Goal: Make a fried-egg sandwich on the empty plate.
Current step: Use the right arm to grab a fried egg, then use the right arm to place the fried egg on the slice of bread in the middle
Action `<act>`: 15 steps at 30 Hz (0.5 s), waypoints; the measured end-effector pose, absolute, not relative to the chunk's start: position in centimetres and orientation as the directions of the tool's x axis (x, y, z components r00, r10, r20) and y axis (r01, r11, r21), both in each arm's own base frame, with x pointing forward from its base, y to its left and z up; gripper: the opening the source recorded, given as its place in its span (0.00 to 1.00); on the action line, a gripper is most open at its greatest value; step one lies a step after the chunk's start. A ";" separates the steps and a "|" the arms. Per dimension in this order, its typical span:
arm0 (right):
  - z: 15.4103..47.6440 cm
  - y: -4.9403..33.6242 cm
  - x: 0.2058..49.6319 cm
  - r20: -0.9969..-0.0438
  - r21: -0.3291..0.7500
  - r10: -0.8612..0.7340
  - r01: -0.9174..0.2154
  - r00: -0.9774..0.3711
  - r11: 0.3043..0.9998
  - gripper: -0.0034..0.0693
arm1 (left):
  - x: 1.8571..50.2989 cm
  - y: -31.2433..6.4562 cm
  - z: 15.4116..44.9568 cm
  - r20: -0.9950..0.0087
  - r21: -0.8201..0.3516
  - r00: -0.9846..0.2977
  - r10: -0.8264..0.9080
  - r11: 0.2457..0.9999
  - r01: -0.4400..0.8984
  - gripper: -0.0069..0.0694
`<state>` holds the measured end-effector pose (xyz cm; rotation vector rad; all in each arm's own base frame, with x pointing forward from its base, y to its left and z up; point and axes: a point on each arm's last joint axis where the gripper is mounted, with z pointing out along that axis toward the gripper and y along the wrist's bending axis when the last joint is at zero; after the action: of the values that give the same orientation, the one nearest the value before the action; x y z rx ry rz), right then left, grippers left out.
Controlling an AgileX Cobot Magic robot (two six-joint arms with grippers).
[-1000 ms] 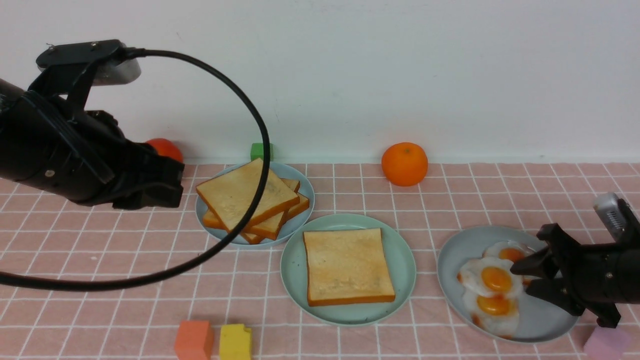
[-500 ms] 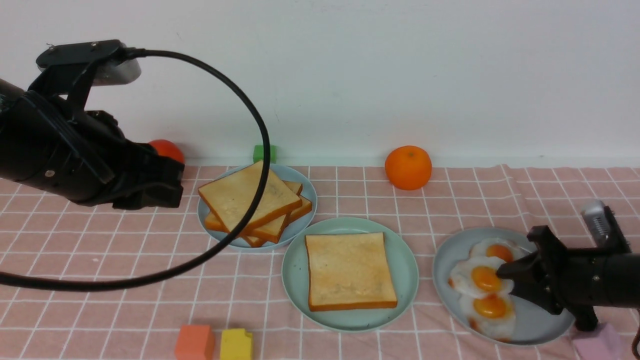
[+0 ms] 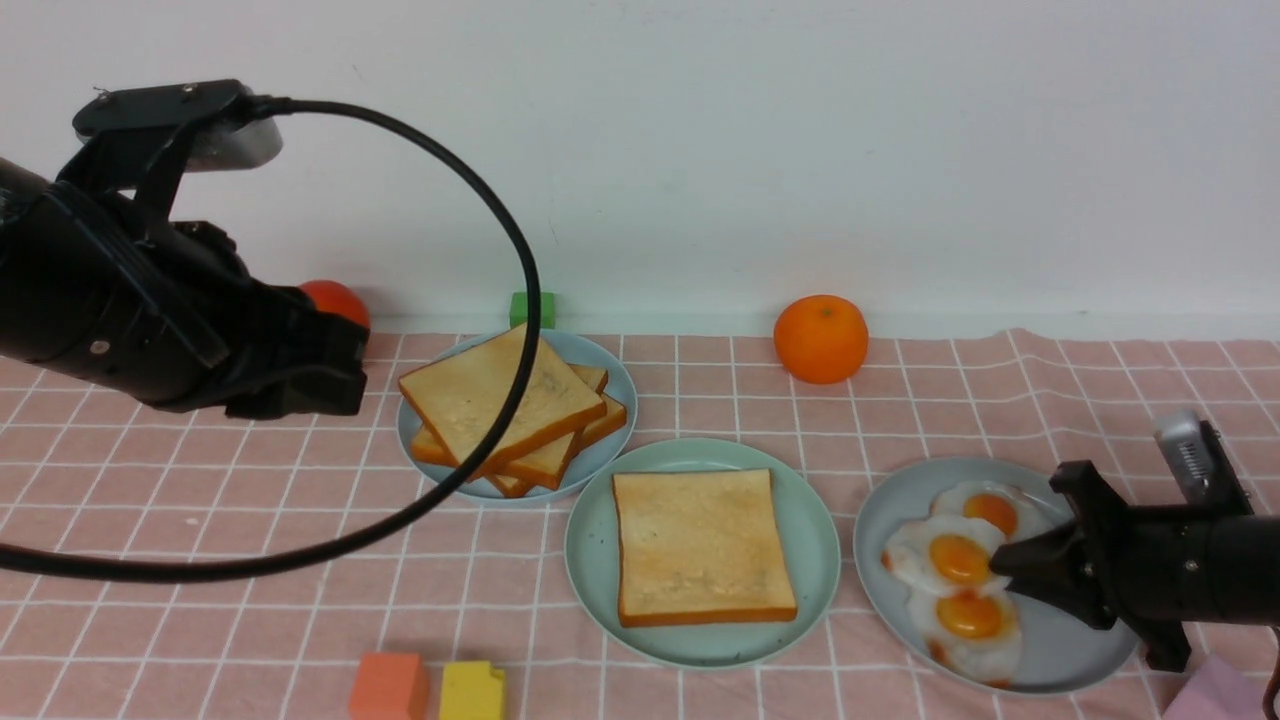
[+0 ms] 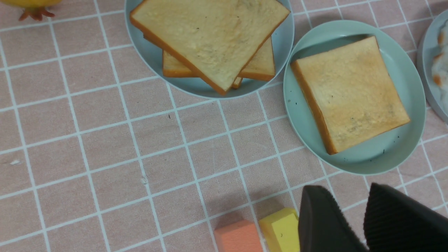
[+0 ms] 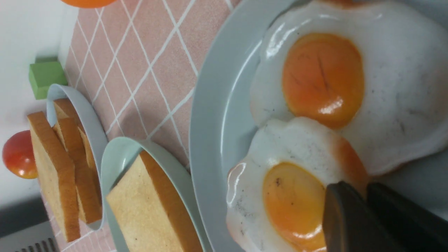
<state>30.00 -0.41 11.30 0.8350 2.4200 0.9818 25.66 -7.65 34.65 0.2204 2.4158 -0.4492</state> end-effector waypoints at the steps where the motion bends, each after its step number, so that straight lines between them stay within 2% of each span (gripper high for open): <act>1: 11.5 -0.4 29.9 -0.147 0.721 0.651 0.370 -0.745 0.586 0.15 | 25.7 -7.7 34.7 -0.641 -0.262 -0.767 0.042 0.927 0.270 0.40; 5: 12.9 -0.6 29.6 -0.210 0.708 0.634 0.331 -0.744 0.624 0.15 | 25.7 -7.7 34.7 -0.641 -0.262 -0.767 0.042 0.927 0.270 0.40; 9: 15.6 -0.6 29.4 -0.311 0.705 0.608 0.252 -0.731 0.663 0.14 | 25.7 -7.7 34.7 -0.641 -0.262 -0.767 0.042 0.927 0.270 0.40; 15: 18.4 -0.2 28.5 -0.409 0.694 0.533 0.127 -0.741 0.709 0.14 | 25.7 -7.7 34.7 -0.641 -0.262 -0.767 0.042 0.927 0.270 0.40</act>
<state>28.55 -0.19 18.38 0.5001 2.3079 0.8776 25.66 -7.65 34.65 0.2204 2.4158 -0.4492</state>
